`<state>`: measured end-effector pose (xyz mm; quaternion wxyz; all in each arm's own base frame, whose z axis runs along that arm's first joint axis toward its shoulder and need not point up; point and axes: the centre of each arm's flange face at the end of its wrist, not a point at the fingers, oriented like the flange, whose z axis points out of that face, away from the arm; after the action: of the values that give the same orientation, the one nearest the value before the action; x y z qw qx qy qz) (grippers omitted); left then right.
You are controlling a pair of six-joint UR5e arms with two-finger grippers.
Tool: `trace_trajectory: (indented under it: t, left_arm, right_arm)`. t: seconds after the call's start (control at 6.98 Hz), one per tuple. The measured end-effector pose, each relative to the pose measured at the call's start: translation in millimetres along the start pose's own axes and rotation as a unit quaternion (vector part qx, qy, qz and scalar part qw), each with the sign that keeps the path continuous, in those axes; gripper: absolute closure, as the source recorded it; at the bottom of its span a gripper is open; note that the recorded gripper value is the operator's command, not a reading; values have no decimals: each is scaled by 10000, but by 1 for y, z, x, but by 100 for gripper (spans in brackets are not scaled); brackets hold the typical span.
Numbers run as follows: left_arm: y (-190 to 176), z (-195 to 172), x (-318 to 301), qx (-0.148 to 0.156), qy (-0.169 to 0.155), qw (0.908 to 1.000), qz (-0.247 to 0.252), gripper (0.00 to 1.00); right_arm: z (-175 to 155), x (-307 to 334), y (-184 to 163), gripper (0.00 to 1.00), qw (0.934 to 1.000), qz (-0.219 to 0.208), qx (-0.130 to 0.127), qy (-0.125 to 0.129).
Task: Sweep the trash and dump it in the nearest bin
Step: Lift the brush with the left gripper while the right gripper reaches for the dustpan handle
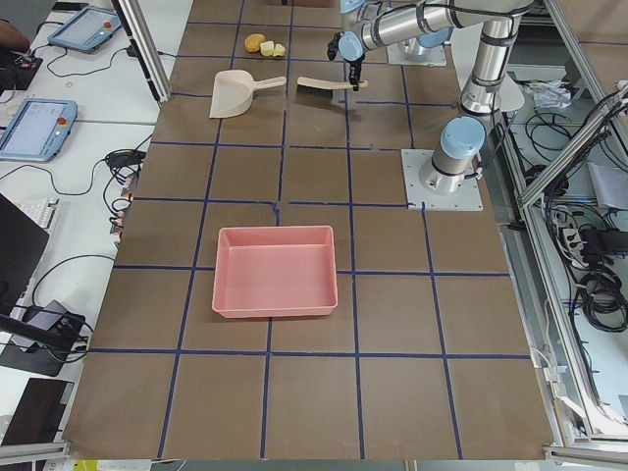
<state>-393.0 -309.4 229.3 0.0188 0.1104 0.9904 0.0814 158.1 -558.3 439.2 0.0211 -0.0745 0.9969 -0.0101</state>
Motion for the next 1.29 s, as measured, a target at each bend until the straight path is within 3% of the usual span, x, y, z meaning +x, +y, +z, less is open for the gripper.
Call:
trace_trajectory:
  t: [0.29,0.72,0.86,1.29]
  left_arm:
    - [8,-24,-10,124,44,9999,42,100]
    - [36,-84,-72,-191,39,9991,-375,100]
    - [41,-101,-95,-174,93,9987,-463,100]
    - [20,-169,-164,215,275,9963,-779,100]
  right_arm:
    - [-1,-2,4,0,10000,13,-24,-23]
    - [10,-13,8,2,9998,-182,-78,-47]
    - [14,-18,8,2,9997,-243,-51,-64]
    - [31,-37,10,0,9995,-305,26,-52]
